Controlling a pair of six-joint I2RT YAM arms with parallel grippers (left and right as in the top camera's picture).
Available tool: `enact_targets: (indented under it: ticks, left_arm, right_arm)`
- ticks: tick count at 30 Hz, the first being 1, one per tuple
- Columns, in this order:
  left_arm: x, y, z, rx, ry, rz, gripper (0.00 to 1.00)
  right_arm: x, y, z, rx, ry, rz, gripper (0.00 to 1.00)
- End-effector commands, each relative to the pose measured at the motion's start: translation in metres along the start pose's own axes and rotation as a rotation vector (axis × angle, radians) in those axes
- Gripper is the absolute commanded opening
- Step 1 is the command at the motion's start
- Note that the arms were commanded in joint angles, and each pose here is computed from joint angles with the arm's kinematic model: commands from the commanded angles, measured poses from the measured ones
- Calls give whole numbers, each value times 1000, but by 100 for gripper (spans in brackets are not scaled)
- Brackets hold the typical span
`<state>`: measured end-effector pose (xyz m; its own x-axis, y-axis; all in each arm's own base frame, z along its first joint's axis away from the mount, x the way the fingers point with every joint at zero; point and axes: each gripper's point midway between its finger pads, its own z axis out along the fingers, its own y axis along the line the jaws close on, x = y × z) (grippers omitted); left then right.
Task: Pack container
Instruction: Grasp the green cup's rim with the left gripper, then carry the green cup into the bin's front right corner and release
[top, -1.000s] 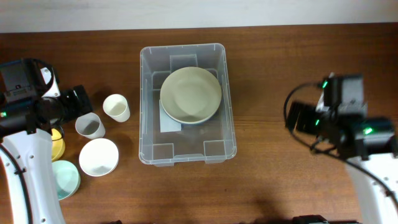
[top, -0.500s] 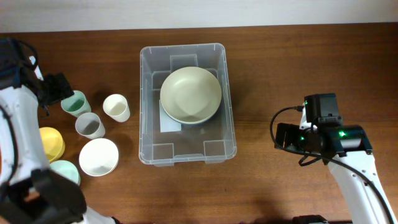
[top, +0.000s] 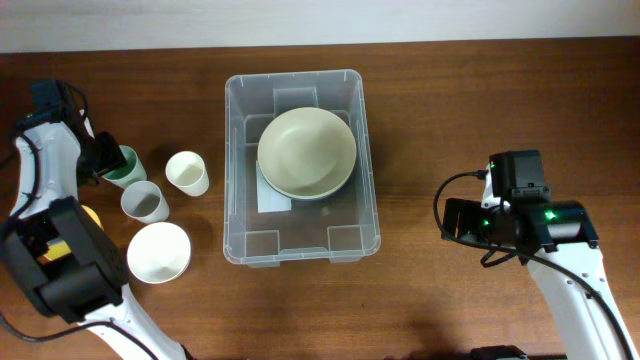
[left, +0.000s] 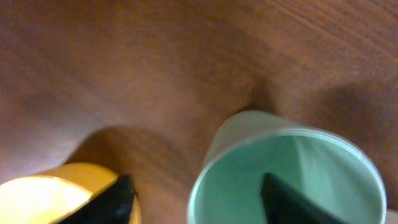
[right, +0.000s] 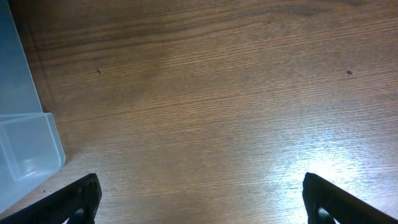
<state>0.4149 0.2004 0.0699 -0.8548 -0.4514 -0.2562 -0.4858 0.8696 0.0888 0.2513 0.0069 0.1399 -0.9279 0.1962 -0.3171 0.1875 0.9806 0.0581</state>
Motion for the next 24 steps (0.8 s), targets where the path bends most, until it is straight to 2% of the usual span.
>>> enact_targets:
  ticks: [1,2,9,13,15,18,21,23,24]
  left_arm:
    - [0,-12,15,77,27,-4,43]
    - [0,-13,15,80,26,-4,35]
    - [-2,-13,15,80,17,-5,1]
    - [-15,-15,-3,99,-11,-7,0]
    - [-31,-22,-31,154,-59,-8,0]
    - [-55,-41,-118,276,-193,17,0]
    - [-48,-62,-187,310,-278,75,0]
    - [-32,-79,-217,332,-299,121,0]
    - [-10,-97,-240,355,-293,175,1]
  right_arm:
    - [0,-1,1,14,-2,-4,99]
    - [0,-1,1,14,-1,-4,99]
    - [0,-1,1,14,-1,-4,99]
    - [0,-1,1,14,0,-4,99]
    - [0,-1,1,14,0,-4,99]
    - [0,-1,1,14,0,-4,99]
    - [0,-2,1,15,-1,-4,99]
    - [0,-2,1,15,-1,-4,99]
    - [0,-2,1,15,-1,-3,99]
